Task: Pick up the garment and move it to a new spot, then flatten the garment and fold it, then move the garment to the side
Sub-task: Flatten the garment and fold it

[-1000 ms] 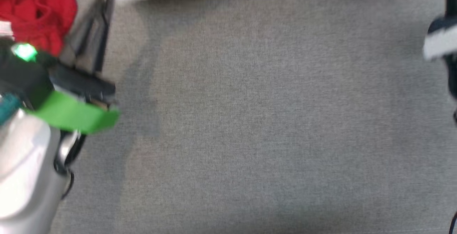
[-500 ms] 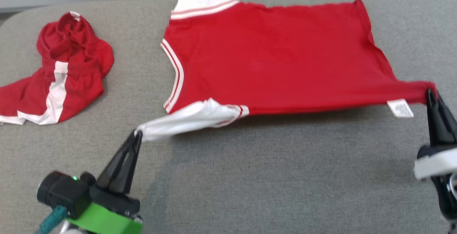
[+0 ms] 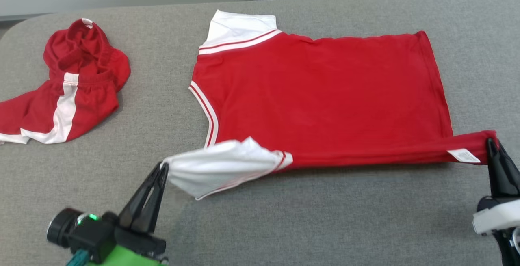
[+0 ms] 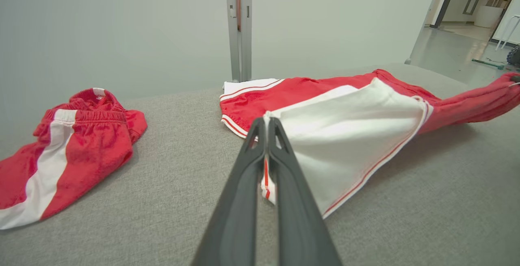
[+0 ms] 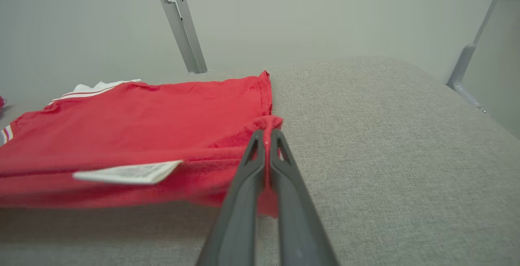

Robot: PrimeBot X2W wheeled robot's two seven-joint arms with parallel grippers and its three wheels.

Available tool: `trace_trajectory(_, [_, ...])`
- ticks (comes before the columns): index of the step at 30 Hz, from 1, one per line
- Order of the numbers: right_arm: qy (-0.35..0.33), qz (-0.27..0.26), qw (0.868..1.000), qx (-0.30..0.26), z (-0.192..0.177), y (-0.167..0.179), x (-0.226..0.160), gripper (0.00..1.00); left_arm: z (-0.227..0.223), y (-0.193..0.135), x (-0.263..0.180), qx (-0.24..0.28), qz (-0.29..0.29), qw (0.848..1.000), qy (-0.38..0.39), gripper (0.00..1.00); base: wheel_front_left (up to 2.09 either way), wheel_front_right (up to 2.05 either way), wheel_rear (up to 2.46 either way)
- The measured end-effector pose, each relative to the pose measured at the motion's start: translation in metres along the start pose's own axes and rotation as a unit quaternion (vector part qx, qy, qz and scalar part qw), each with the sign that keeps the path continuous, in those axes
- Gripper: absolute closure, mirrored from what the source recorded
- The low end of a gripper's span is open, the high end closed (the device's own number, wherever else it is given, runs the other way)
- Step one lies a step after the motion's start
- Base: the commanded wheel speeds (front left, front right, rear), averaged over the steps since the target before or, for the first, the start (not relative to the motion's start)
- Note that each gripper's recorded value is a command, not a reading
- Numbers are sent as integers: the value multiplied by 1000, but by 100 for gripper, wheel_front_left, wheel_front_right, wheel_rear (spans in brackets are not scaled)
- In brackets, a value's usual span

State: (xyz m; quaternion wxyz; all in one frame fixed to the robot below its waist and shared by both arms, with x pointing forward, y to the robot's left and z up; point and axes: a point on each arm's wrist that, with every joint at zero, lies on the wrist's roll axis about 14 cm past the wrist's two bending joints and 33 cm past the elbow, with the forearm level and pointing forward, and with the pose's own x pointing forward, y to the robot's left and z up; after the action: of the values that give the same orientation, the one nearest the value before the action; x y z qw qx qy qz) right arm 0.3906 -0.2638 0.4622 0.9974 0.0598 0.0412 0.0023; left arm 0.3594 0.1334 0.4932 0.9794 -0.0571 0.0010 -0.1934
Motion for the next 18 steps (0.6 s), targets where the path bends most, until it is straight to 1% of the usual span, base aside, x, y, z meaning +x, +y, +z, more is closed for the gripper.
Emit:
trace_trajectory(6, [24, 2, 1000, 1, -18, 3, 30, 100, -6, -1, 42, 54, -34, 998, 6, 100, 0, 0, 0])
trace_trajectory(13, [57, 14, 998, -15, -37, 7, 65, 100, -21, 4, 84, 111, -68, 991, 26, 100, 0, 0, 0])
trace_trajectory(18, [78, 14, 997, -22, -51, 6, 82, 100, -39, 7, 104, 128, -87, 987, 52, 100, 0, 0, 0])
